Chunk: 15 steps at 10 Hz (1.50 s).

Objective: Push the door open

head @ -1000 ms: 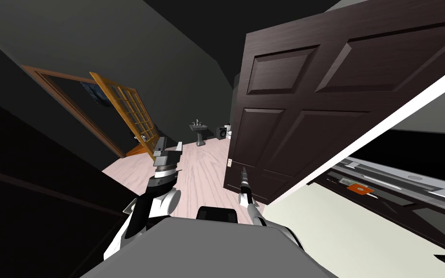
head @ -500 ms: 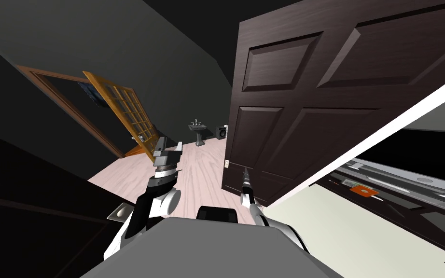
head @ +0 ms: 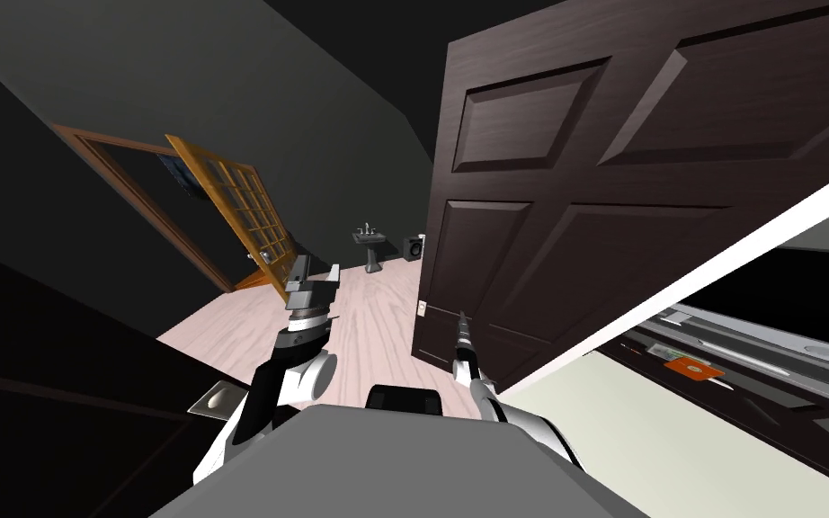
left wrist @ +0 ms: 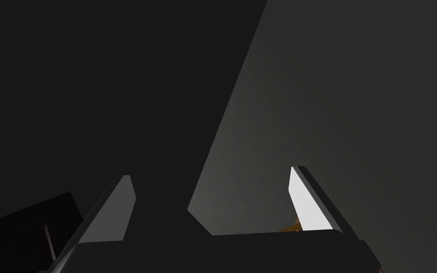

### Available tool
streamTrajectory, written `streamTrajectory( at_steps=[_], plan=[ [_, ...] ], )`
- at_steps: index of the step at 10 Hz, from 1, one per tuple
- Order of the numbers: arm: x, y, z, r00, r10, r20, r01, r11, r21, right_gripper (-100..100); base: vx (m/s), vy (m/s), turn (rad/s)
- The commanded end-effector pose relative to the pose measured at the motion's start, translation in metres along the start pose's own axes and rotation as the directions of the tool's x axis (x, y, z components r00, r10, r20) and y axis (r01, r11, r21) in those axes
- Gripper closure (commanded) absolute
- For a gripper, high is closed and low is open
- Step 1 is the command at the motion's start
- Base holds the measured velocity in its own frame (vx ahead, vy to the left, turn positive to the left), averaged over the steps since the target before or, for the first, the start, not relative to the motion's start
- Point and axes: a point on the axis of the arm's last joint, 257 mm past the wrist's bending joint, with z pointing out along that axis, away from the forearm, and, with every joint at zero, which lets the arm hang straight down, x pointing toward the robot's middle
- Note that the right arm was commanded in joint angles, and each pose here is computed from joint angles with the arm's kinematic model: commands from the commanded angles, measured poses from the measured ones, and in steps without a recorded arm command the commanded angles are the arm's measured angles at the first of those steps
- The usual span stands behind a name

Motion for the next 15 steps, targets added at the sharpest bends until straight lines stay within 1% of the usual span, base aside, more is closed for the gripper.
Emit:
streamTrajectory(
  at_steps=[1,2,3,6,7,8,9,11,12,13,14,15],
  plan=[
    [-0.009,0.002,0.0008,1.000,-0.011,0.010,0.011,1.000,-0.007,-100,0.114,-0.031,0.053],
    [-0.009,0.008,0.0038,1.000,-0.010,0.012,0.010,1.000,-0.021,-100,0.046,-0.013,-0.006],
    [-0.019,0.009,0.0049,0.999,-0.018,0.032,0.018,1.000,-0.024,-100,0.063,0.057,0.089],
    [-0.015,0.007,0.0020,0.999,-0.004,0.045,0.005,1.000,-0.020,-100,0.097,0.125,0.087],
    [-0.009,0.006,-0.0005,0.999,0.008,0.048,-0.008,1.000,-0.016,-100,0.097,0.198,0.101],
    [0.001,0.004,-0.0042,0.998,0.028,0.049,-0.027,1.000,-0.009,-100,0.079,0.223,0.071],
    [0.007,0.003,-0.0061,0.998,0.037,0.049,-0.037,0.999,-0.006,-100,0.042,0.185,0.038],
    [0.026,0.000,-0.0129,0.996,0.071,0.046,-0.071,0.997,0.007,-100,0.025,0.142,0.045],
    [0.026,0.006,-0.0095,0.996,0.073,0.048,-0.073,0.997,-0.009,-100,0.022,0.090,0.004],
    [0.026,0.000,-0.0129,0.996,0.071,0.046,-0.071,0.997,0.007,-100,0.010,0.016,-0.002],
    [0.042,-0.002,-0.0181,0.994,0.096,0.043,-0.097,0.995,0.016,-100,0.012,0.048,0.039],
    [0.048,-0.003,-0.0204,0.993,0.107,0.041,-0.108,0.994,0.020,-100,0.025,0.084,0.027]
  ],
)
